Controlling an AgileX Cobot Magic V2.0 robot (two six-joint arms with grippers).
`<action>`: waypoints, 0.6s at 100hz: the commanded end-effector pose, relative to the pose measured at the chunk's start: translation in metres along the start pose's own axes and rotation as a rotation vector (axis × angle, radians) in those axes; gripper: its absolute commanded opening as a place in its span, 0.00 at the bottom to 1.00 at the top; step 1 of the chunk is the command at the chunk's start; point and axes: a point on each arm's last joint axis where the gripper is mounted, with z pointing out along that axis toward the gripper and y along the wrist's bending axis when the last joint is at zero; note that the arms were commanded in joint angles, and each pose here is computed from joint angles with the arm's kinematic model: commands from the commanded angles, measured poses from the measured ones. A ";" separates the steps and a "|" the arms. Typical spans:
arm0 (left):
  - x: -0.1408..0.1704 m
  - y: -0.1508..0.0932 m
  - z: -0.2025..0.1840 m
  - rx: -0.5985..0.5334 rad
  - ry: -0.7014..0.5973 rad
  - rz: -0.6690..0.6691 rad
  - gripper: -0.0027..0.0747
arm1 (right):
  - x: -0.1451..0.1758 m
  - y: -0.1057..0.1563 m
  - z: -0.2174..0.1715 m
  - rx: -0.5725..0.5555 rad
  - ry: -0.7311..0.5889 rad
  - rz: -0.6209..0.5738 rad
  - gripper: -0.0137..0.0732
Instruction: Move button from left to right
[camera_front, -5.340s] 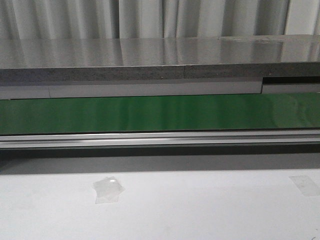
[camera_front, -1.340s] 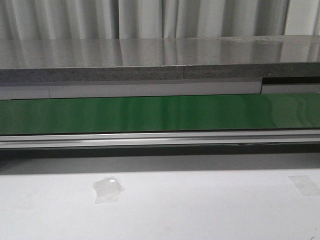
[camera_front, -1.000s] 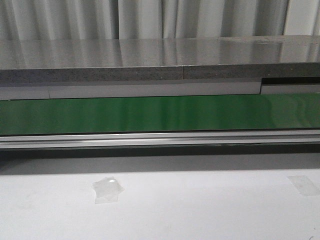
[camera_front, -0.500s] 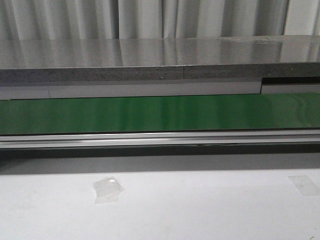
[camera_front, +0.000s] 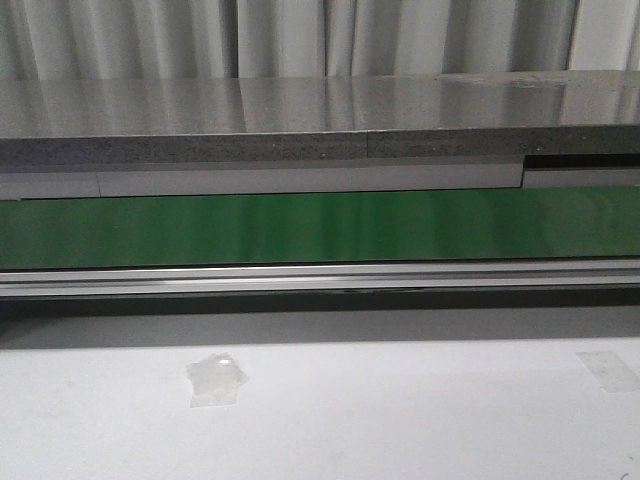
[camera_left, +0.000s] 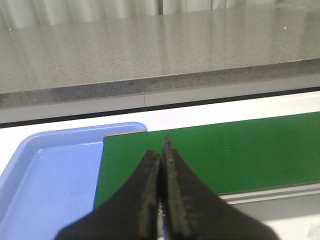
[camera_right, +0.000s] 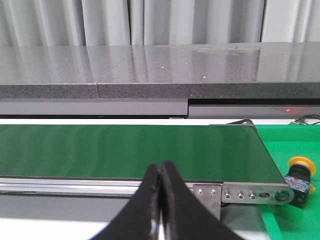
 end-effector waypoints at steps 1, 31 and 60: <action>-0.017 0.001 -0.002 -0.011 -0.107 -0.015 0.01 | -0.014 0.001 -0.002 -0.007 -0.117 -0.008 0.08; -0.017 0.001 -0.002 -0.011 -0.107 -0.015 0.01 | -0.014 0.001 -0.002 -0.007 -0.117 -0.008 0.08; -0.014 0.002 -0.001 -0.021 -0.128 -0.013 0.01 | -0.014 0.001 -0.002 -0.007 -0.117 -0.008 0.08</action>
